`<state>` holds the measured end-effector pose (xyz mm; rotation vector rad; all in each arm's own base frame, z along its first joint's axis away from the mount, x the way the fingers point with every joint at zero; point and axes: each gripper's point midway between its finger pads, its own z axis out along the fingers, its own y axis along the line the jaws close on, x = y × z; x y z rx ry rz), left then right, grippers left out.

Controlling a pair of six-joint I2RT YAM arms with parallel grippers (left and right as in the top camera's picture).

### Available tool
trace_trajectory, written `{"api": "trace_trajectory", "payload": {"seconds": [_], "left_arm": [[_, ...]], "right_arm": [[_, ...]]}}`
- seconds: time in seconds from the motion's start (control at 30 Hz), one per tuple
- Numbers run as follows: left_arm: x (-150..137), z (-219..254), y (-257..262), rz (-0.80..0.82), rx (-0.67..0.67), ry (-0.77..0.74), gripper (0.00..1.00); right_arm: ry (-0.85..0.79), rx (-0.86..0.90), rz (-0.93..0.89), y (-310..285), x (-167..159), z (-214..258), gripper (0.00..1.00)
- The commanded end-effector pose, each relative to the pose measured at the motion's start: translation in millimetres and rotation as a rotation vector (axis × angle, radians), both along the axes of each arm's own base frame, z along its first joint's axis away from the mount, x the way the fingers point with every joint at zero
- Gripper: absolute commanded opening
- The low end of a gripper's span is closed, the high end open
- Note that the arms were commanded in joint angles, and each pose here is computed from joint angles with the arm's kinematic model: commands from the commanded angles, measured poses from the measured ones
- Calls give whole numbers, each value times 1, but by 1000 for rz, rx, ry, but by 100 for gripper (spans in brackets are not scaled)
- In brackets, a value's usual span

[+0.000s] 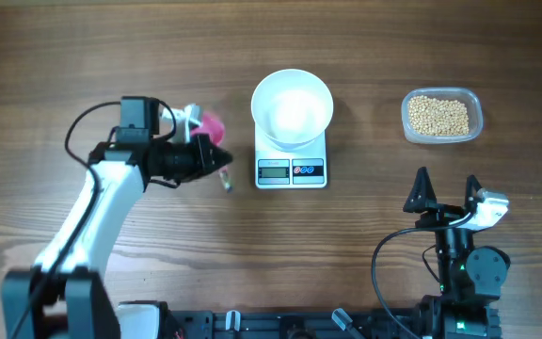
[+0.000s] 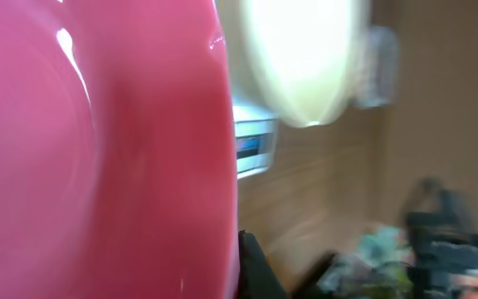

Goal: Scoop item into bowl and weigh 150g on scale

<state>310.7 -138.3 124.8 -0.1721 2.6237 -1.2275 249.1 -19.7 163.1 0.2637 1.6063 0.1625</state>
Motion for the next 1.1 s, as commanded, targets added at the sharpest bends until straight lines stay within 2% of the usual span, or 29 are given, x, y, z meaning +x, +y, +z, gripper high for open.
{"api": "trace_trajectory", "payload": {"seconds": [0.0,0.2,0.23,0.3,0.33,0.43,0.6,0.63,0.7,0.8,0.97,1.07], "left_arm": [[2,50,-14,45,-181,6,4],[11,70,-27,35,-216,-70,4],[11,72,-32,22,-221,-84,4],[9,80,-50,-36,-229,-140,4],[9,81,-55,-50,-228,-155,4],[10,82,-71,-65,-191,-207,4],[16,73,-85,40,-134,-162,4],[16,73,-87,46,-132,-159,4],[15,73,-92,46,-132,-157,4],[10,74,-99,25,-134,-161,4],[7,74,-104,13,-131,-163,4],[7,74,-104,12,-131,-162,4]], "right_arm": [[3,0,-6,-1,0,-1,100],[-36,32,-2,0,1,8,100],[-62,129,30,6,1,13,100],[-33,530,131,26,0,10,100],[7,679,150,33,-1,4,99],[67,1041,207,48,-3,4,100],[84,1526,125,42,-2,4,100],[92,1569,128,43,-2,4,100],[129,1585,178,53,-4,7,100],[113,1485,298,64,-8,25,100],[-166,1236,538,69,-25,101,100],[-251,1096,566,69,-35,131,100]]}}
